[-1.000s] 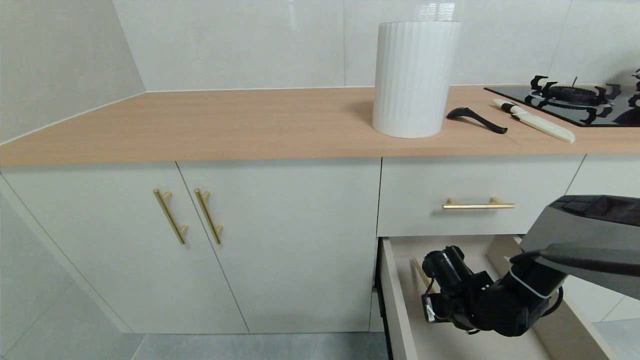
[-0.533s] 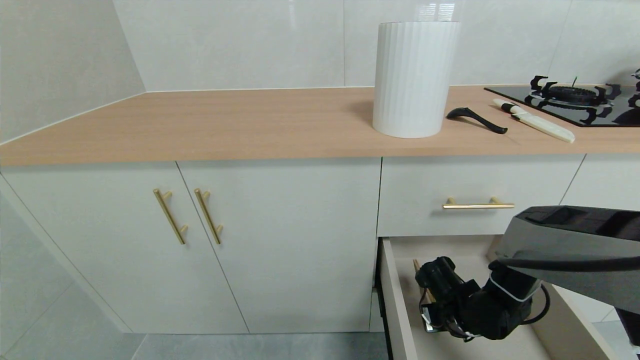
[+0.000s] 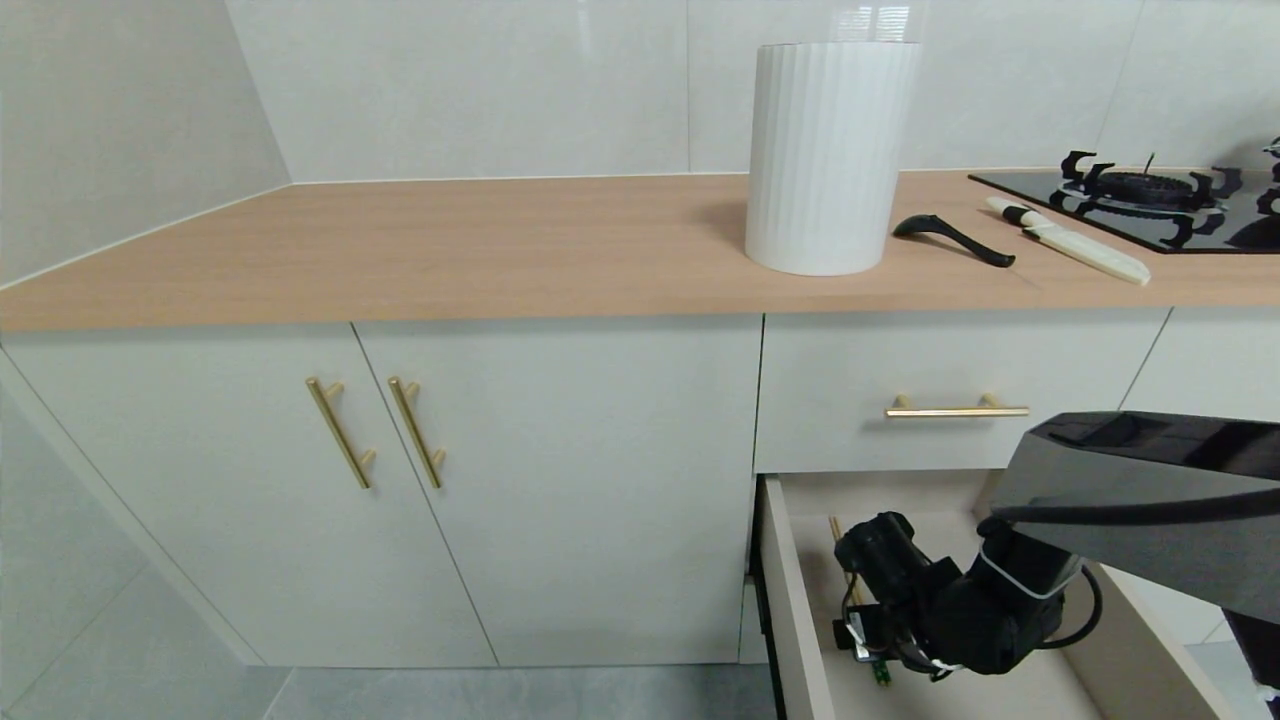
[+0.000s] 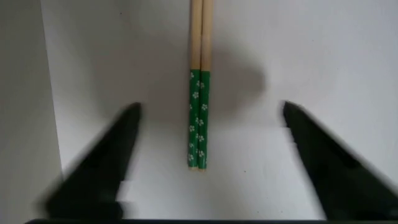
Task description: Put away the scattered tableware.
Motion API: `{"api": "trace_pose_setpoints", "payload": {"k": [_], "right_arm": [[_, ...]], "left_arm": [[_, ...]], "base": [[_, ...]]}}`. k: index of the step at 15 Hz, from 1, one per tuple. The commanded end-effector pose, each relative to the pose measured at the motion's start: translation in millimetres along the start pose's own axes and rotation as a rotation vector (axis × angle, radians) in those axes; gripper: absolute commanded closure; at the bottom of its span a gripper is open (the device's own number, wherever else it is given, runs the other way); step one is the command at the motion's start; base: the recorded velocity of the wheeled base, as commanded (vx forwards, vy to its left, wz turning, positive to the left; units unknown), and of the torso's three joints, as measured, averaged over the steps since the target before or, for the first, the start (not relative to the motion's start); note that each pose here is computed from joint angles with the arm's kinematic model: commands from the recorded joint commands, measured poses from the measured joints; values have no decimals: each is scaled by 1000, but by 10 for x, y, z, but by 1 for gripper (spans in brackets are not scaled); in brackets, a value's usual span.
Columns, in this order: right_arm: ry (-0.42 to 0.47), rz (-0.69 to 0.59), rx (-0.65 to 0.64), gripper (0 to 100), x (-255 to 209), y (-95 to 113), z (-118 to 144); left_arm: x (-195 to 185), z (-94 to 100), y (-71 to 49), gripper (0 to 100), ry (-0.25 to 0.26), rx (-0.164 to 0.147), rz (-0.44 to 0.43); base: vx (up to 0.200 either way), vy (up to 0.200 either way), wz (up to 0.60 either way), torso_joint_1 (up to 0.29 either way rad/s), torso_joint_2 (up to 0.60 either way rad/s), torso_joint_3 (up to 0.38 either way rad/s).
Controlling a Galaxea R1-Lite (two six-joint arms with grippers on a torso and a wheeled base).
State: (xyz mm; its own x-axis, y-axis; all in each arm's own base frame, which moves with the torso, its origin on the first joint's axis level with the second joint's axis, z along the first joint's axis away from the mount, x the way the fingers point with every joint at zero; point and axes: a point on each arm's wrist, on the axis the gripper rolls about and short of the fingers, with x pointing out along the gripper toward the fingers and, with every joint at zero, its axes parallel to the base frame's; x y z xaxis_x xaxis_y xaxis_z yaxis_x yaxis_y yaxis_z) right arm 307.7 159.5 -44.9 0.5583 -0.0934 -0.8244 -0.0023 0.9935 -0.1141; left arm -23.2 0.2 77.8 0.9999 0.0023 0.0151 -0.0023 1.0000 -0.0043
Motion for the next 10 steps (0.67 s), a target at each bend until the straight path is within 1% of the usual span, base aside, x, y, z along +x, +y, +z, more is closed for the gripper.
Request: {"api": "trace_pose_setpoints", "payload": {"k": [1,4,6,7,8,10], "right_arm": [[-39,17,16,0,-197,-44,83],[-188,83,71,0,-847,-209,324],[-285,103,61,0,-1233,-353,451],[-301,102,61,0,-1319,-403,478],[-353,115,75,0,-1642,-528,533],[-410,126,68,0,-2020,-676,550]], "left_arm": [[1,0,0,0,1,0,1],[1,0,0,0,1,0,1],[1,0,0,0,1,0,1],[1,0,0,0,1,-2,2],[1,0,0,0,1,0,2],[1,0,0,0,1,0,1]], "base": [[0,0,0,0,0,0],[0,0,0,0,0,0],[0,0,0,0,0,0],[0,0,0,0,0,0],[0,0,0,0,0,0],[0,0,0,0,0,0]]}}
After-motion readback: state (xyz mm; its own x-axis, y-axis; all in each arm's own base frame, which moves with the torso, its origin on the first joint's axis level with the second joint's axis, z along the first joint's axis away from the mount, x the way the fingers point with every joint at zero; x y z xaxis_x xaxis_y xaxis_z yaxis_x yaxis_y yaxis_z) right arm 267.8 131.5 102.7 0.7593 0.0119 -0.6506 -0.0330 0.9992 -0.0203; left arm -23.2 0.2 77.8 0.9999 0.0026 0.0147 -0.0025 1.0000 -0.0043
